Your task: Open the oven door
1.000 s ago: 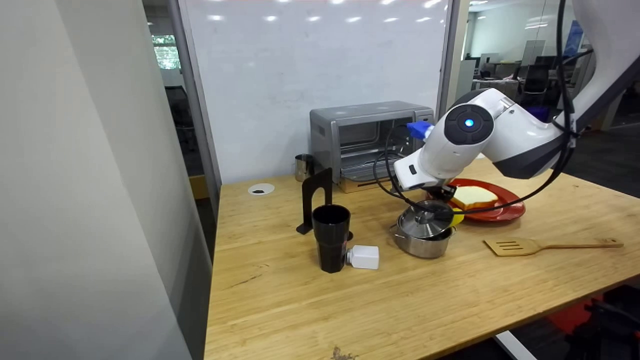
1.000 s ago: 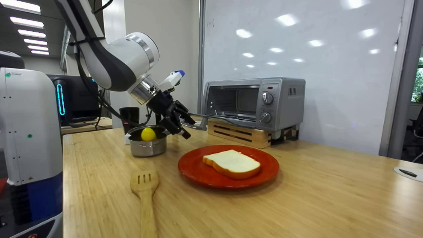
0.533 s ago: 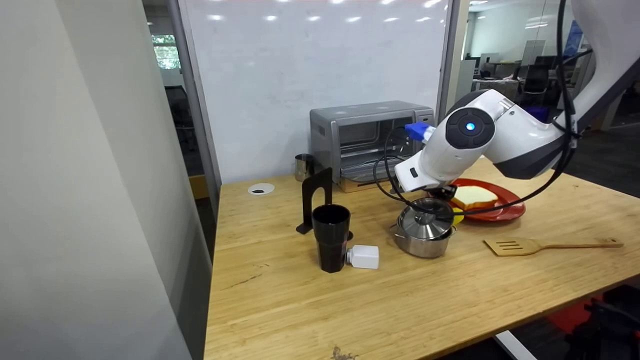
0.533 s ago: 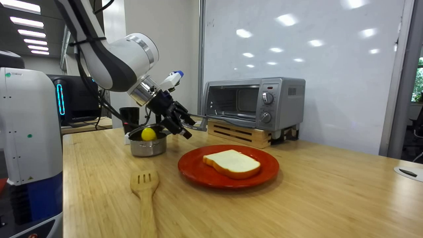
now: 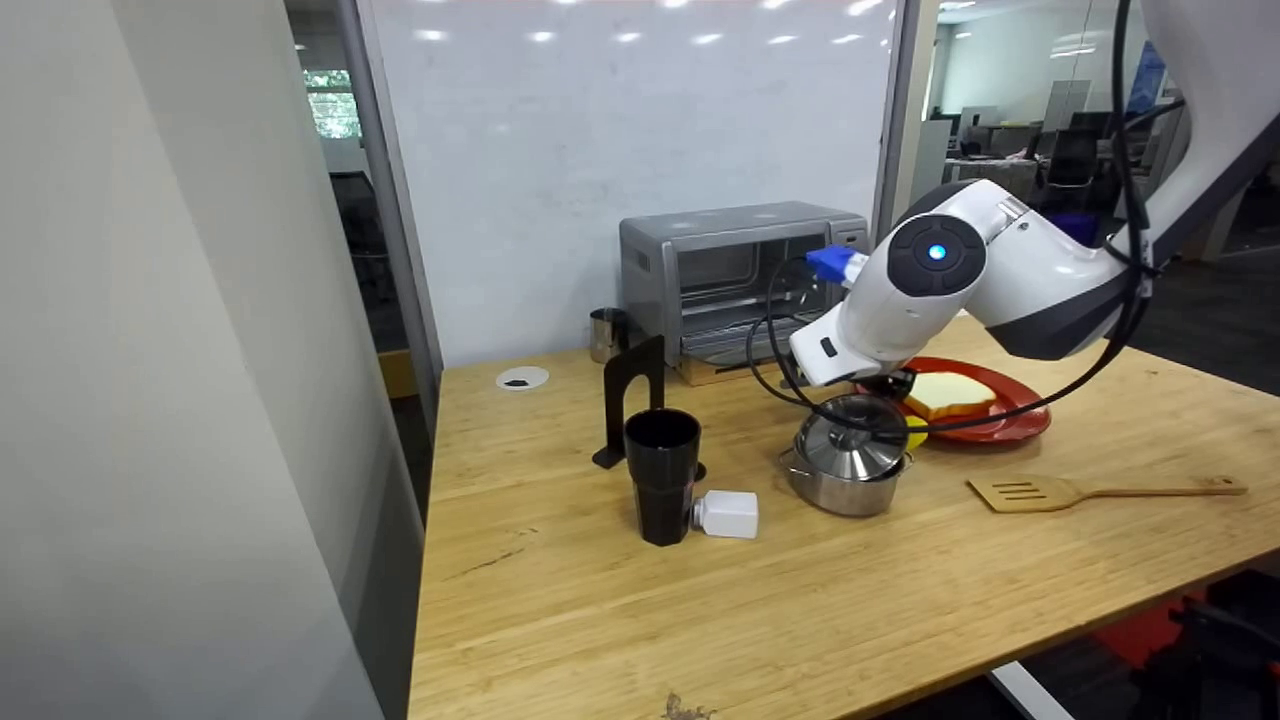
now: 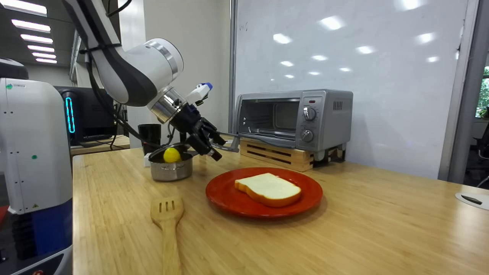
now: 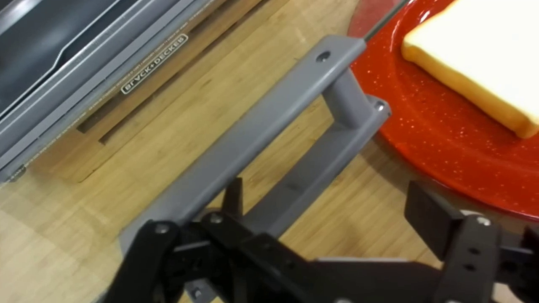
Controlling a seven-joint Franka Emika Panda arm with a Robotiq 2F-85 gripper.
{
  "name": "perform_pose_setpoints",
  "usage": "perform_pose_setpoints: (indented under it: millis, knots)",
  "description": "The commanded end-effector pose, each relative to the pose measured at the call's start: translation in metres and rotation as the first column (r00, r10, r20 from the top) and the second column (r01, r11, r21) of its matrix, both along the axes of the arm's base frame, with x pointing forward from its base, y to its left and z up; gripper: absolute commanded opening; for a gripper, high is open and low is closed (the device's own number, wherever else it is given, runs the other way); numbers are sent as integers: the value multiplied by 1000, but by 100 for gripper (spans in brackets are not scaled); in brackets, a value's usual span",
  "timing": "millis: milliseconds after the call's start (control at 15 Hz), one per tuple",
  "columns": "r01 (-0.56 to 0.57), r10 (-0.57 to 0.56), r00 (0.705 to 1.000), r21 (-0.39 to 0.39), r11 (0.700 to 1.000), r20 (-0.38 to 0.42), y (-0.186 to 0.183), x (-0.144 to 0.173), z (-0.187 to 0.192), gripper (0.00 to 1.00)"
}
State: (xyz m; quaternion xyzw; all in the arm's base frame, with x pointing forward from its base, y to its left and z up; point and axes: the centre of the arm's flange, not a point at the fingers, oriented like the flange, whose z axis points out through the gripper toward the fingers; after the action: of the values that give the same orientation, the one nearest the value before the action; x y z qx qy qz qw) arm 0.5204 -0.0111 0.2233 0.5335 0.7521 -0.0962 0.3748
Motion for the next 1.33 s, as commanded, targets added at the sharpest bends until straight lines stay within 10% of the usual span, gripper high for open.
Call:
perform_pose_setpoints:
  millis: [0,733,1267]
  knots:
    - [-2,3,998,13,1000,-59,8,-2,4,98]
    - [63,-44,980,97,993,-195,15,10,39,100]
    - [9,-1,995,75,997,-100,18,5,42,84]
